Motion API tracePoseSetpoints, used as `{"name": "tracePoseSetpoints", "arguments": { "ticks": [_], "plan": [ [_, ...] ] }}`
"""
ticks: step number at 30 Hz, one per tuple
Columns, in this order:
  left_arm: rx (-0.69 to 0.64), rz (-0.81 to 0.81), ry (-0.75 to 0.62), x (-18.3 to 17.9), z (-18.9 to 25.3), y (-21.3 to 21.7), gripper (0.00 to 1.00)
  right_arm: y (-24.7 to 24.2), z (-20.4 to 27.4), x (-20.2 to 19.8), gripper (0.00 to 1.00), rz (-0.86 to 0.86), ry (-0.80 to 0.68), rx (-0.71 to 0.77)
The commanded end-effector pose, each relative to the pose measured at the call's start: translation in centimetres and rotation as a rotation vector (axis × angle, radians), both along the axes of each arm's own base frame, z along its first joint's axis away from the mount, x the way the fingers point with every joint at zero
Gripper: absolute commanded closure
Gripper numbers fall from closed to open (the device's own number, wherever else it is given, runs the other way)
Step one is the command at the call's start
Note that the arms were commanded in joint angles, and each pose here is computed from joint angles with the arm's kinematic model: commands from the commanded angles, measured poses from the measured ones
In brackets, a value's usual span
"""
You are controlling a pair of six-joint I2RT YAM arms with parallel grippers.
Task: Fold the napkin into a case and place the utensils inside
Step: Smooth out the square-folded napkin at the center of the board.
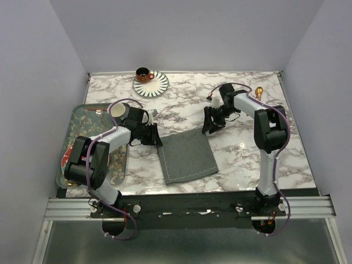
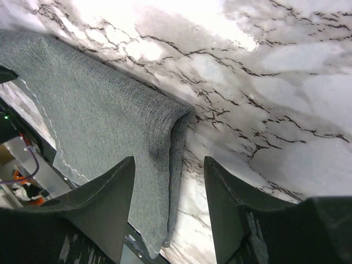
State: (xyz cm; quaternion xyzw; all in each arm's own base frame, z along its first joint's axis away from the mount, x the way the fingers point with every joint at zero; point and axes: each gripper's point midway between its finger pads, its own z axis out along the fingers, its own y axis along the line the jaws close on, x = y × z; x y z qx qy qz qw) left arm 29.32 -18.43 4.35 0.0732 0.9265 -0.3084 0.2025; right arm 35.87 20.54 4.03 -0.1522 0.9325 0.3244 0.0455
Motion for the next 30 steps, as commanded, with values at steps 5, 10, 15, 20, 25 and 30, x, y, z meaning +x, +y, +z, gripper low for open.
{"name": "tracePoseSetpoints", "arguments": {
  "ticks": [5, 10, 15, 20, 25, 30],
  "plan": [
    [-0.021, -0.009, -0.037, 1.3, 1.1, -0.4, 0.82, 0.9, 0.4, 1.7, 0.50, -0.023, -0.016, 0.043],
    [-0.022, -0.009, -0.036, 1.5, 1.4, -0.4, 0.88, 1.4, 0.8, 1.4, 0.65, -0.023, 0.004, 0.080],
    [-0.023, -0.017, -0.040, 1.6, 1.6, -0.5, 0.98, 1.6, 0.8, 1.3, 0.90, -0.027, 0.017, 0.091],
    [-0.028, -0.015, -0.043, 1.7, 2.4, -0.3, 1.00, 1.3, 1.1, 1.6, 0.99, -0.029, -0.008, 0.070],
    [-0.025, 0.001, -0.069, 2.4, 2.8, 0.3, 1.00, 0.9, 1.7, 2.5, 0.99, -0.038, -0.047, 0.059],
    [-0.009, 0.008, -0.017, 2.8, 0.8, 0.5, 1.00, 0.8, 0.0, 2.9, 0.99, -0.038, -0.025, 0.040]
  ]
}}
